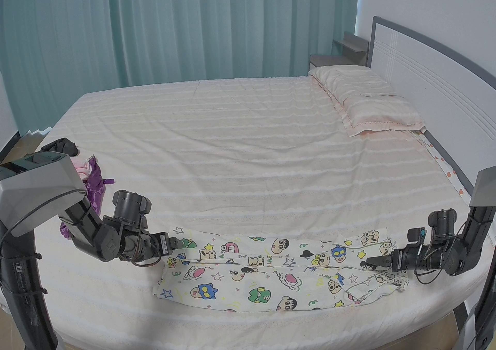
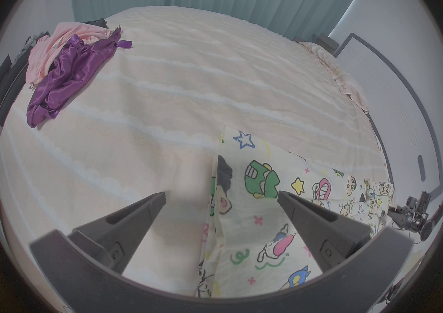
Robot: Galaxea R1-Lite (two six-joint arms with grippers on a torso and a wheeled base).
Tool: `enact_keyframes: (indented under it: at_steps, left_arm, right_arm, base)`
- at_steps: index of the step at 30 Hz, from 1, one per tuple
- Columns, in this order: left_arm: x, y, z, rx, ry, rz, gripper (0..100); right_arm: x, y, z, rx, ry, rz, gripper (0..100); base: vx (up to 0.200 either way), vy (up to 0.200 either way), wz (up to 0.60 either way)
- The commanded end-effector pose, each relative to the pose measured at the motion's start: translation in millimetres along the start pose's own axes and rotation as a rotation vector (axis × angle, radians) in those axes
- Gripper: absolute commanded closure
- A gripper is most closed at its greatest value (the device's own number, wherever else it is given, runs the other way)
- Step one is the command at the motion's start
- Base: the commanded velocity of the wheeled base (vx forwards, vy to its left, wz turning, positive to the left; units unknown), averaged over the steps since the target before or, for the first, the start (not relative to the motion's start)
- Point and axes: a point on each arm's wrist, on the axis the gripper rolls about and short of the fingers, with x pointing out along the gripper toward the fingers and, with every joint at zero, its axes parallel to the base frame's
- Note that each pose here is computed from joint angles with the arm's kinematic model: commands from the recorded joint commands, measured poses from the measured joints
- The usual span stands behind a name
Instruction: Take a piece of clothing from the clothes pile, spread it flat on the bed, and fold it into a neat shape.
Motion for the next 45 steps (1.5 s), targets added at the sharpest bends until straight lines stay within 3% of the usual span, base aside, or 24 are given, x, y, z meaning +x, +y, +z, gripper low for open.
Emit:
enact_keyframes:
  at_steps: [1, 3, 4, 8, 13, 19, 26, 28, 38, 40, 45]
  left_arm:
    - [-19, 11, -1, -0.042, -0.013, -0.006, 0]
    - [-20, 12, -1, -0.051, -0.015, -0.010, 0]
    - [-25, 17, 0, -0.109, -0.028, -0.046, 0]
    - [-42, 19, -8, -0.198, -0.045, -0.134, 0]
    - [-58, 27, -37, -0.308, -0.032, -0.246, 0]
    - [-59, 29, -44, -0.403, -0.042, -0.307, 0]
    - [-56, 31, -47, -0.406, -0.042, -0.310, 0]
    - [-55, 32, -47, -0.407, -0.039, -0.311, 0]
    - [-58, 36, -50, -0.417, -0.014, -0.332, 0]
    - [-59, 35, -51, -0.415, 0.000, -0.351, 0]
    - [-58, 36, -53, -0.417, 0.008, -0.347, 0]
  right_arm:
    - [-16, 5, 18, -0.032, -0.089, -0.067, 0]
    - [-18, 5, 19, -0.031, -0.094, -0.069, 0]
    - [-25, 0, 24, -0.008, -0.124, -0.089, 0]
    - [-31, 7, 33, 0.061, -0.177, -0.071, 0]
    - [-28, 58, 43, 0.193, -0.210, 0.060, 0]
    - [2, 89, 31, 0.316, -0.124, 0.098, 0]
    - [48, 71, 19, 0.397, -0.064, 0.018, 0]
    - [65, 57, 17, 0.431, -0.086, -0.064, 0]
    - [72, 48, 17, 0.551, -0.150, -0.109, 0]
    - [72, 47, 19, 0.571, -0.223, -0.127, 0]
    - [58, 59, 22, 0.560, -0.347, -0.060, 0]
  base:
    - [0.000, 0.000, 0.00]
    - [0.000, 0.000, 0.00]
    - [0.000, 0.000, 0.00]
    - [0.000, 0.000, 0.00]
    - [0.000, 0.000, 0.00]
    - [0.000, 0.000, 0.00]
    - [0.000, 0.000, 0.00]
    - [0.000, 0.000, 0.00]
    - [0.000, 0.000, 0.00]
    - [0.000, 0.000, 0.00]
    - [0.000, 0.000, 0.00]
